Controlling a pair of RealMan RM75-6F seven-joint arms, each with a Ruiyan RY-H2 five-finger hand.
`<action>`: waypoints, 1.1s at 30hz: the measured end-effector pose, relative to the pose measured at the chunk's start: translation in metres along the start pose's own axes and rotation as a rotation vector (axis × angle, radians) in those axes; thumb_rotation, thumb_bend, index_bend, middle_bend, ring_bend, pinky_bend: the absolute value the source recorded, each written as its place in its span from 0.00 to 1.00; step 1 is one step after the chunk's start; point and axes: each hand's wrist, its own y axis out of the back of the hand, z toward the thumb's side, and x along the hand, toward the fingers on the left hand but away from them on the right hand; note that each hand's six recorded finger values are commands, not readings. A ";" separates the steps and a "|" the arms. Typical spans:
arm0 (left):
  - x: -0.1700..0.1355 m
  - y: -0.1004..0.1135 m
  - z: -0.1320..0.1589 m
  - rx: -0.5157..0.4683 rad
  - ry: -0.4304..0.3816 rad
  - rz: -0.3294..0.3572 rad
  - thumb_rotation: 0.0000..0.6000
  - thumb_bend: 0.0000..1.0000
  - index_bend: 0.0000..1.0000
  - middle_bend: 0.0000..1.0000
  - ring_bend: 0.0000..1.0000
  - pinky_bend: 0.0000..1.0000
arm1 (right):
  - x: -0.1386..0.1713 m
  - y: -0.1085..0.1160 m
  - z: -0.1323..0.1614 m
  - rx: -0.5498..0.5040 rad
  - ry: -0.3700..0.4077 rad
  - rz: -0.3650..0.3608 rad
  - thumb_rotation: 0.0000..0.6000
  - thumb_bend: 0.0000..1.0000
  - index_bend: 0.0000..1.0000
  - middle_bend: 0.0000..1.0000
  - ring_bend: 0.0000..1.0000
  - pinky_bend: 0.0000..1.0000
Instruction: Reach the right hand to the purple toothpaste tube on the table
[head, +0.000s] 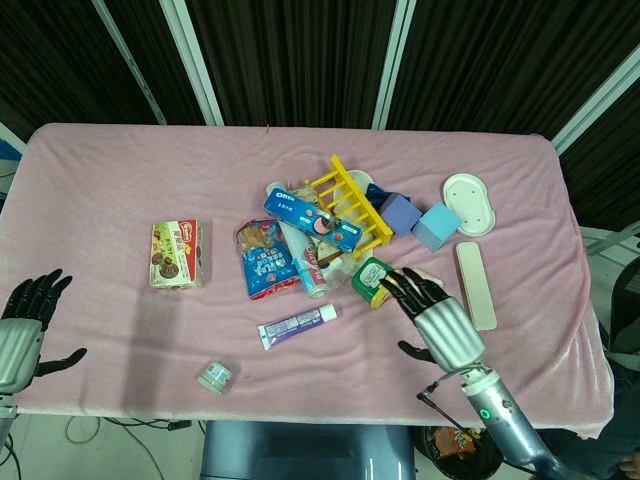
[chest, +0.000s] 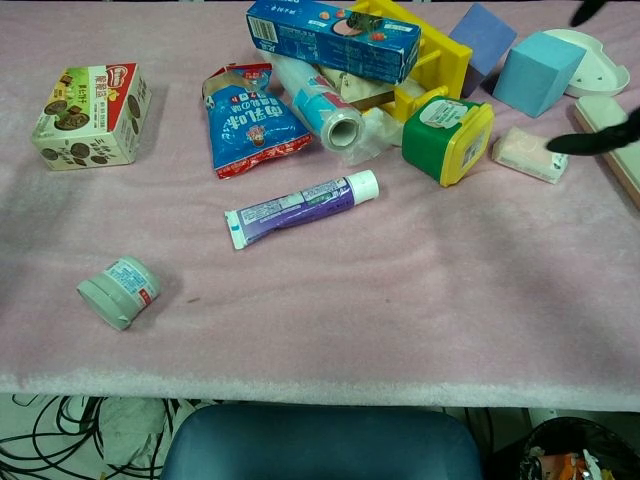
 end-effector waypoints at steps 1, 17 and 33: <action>0.000 0.000 0.000 -0.003 0.000 -0.001 1.00 0.00 0.00 0.00 0.00 0.00 | -0.008 -0.003 0.008 -0.007 0.021 0.007 1.00 0.22 0.14 0.16 0.14 0.31; 0.003 0.001 -0.005 -0.050 0.020 -0.025 1.00 0.00 0.00 0.00 0.00 0.00 | -0.075 -0.088 0.131 -0.112 0.215 0.152 1.00 0.23 0.28 0.25 0.21 0.35; 0.006 0.002 -0.007 -0.073 0.036 -0.038 1.00 0.00 0.00 0.00 0.00 0.00 | -0.110 -0.145 0.135 -0.007 0.214 0.237 1.00 0.23 0.28 0.25 0.21 0.35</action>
